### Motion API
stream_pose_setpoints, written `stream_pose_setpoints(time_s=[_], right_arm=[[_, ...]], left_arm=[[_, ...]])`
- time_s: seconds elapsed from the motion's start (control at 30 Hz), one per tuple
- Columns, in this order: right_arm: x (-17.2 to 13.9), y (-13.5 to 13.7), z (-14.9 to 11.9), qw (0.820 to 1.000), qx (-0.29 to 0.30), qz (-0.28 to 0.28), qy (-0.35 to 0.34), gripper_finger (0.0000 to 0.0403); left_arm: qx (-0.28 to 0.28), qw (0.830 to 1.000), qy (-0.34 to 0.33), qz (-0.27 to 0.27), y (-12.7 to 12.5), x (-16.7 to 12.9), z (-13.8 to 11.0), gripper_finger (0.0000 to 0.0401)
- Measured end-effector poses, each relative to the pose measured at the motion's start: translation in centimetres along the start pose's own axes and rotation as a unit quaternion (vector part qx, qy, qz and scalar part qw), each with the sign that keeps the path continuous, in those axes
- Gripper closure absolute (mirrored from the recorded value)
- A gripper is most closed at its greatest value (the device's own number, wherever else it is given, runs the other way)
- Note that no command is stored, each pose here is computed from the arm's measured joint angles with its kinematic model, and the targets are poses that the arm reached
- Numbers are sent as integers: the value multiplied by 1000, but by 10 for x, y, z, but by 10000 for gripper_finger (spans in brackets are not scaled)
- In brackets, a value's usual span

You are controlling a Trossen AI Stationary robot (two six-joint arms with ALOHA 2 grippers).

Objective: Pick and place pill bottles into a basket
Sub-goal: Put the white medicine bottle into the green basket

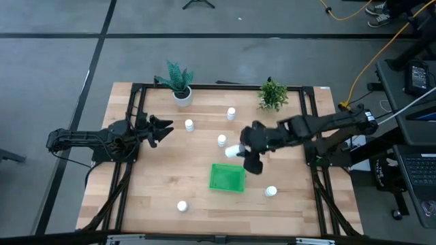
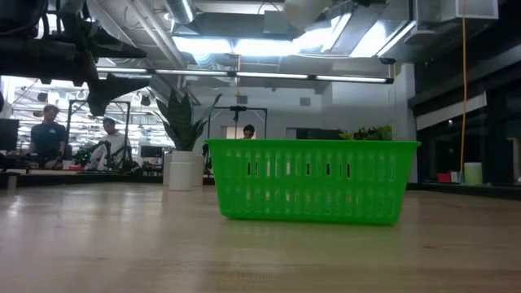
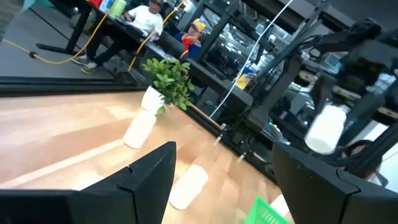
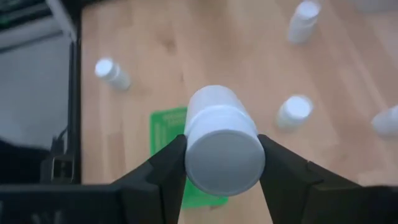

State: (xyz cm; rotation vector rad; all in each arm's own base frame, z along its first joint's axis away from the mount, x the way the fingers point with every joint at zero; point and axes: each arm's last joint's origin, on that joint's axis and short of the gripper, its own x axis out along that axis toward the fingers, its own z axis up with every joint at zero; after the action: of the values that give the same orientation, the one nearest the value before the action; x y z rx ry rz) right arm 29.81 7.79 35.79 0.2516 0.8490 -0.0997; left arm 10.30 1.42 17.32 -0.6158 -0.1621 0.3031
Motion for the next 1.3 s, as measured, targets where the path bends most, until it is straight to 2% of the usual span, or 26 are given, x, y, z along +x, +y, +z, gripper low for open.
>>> stream_pose_setpoints(time_s=[0.27, 0.57, 0.77, 1.03, 1.3], right_arm=[[29, 15, -34, 996, -33, -15, 82, 233], [72, 19, -51, 985, -59, -3, 164, 233], [95, 26, -50, 980, -60, 2, 189, 233], [124, 25, -43, 979, -25, -19, 203, 233], [147, 21, -52, 970, 11, -48, 238, 233]], left_arm=[[1, 1000, -12, 23, 2, 0, 0, 143], [-1, 997, -31, 64, 5, 0, 0, 143], [-17, 999, -20, 48, 3, 0, -1, 143], [8, 1000, 9, 25, 1, -1, -4, 143], [14, 999, 46, 0, 1, -1, -9, 143]])
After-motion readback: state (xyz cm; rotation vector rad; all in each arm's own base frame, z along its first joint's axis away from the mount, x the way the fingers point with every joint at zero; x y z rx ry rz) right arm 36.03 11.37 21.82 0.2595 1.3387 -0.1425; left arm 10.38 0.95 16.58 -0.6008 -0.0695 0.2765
